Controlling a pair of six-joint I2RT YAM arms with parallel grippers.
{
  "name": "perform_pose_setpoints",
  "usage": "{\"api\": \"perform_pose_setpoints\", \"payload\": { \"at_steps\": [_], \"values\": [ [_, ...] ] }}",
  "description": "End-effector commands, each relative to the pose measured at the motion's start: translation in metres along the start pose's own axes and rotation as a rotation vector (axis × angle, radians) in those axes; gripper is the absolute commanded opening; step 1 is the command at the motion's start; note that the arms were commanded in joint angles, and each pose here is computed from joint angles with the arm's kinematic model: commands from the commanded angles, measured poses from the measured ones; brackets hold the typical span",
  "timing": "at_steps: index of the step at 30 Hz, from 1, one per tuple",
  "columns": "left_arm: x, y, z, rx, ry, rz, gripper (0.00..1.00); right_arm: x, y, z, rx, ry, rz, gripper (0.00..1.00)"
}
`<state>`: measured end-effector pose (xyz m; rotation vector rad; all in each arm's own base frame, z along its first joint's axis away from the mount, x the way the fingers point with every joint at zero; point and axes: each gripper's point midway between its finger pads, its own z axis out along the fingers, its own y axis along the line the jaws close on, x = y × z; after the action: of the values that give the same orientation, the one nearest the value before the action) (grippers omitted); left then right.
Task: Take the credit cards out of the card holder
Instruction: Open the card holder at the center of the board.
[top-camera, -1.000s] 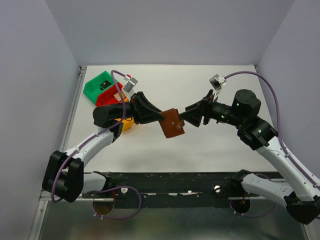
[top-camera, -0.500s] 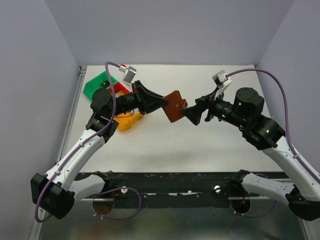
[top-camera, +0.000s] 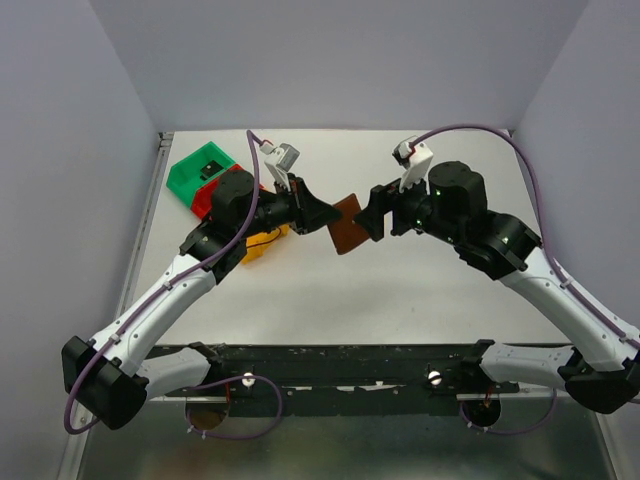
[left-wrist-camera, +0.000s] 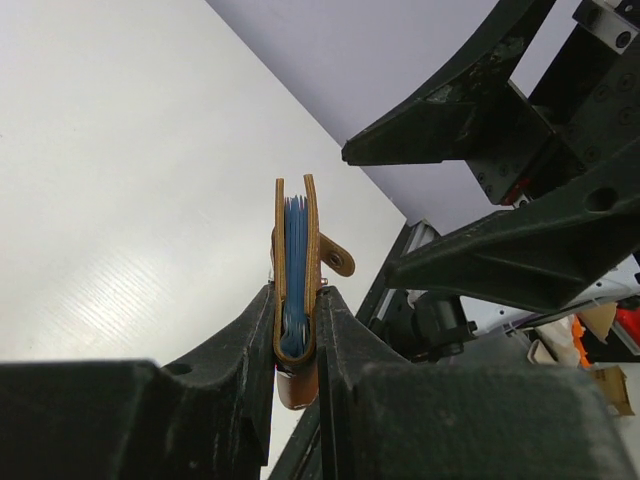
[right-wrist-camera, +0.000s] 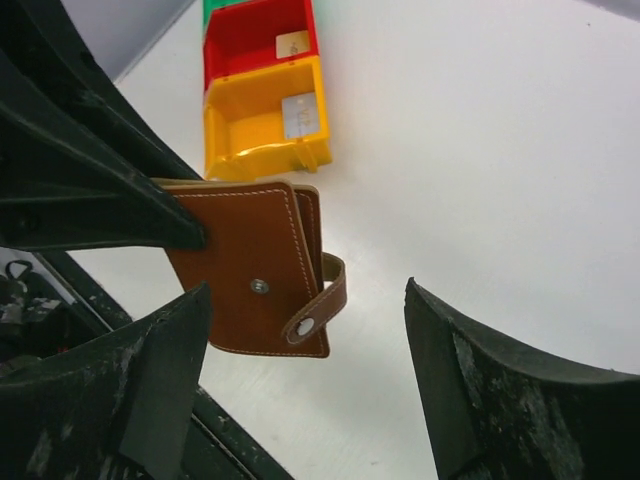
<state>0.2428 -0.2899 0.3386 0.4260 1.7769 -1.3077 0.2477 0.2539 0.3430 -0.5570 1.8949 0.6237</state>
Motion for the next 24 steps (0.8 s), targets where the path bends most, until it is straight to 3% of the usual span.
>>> {"api": "perform_pose_setpoints", "payload": {
  "at_steps": [1, 10, 16, 20, 24],
  "values": [
    [-0.014, -0.01, -0.004, 0.005, -0.043, 0.047, 0.0, 0.008, -0.014, -0.001, 0.082, 0.051, -0.028, 0.83],
    [-0.015, -0.024, -0.009, 0.075, -0.06, 0.079, 0.0, 0.025, -0.018, 0.008, 0.104, 0.118, -0.032, 0.67],
    [-0.015, -0.037, -0.018, 0.134, -0.079, 0.134, 0.0, 0.03, -0.029, 0.002, 0.155, 0.121, -0.036, 0.38],
    [-0.012, -0.049, -0.021, 0.209, -0.081, 0.163, 0.0, 0.03, -0.026, -0.002, 0.142, 0.111, -0.03, 0.3],
    [-0.008, -0.064, -0.025, 0.315, -0.065, 0.194, 0.0, 0.024, -0.016, -0.008, 0.087, 0.078, -0.006, 0.32]
  ]
}}
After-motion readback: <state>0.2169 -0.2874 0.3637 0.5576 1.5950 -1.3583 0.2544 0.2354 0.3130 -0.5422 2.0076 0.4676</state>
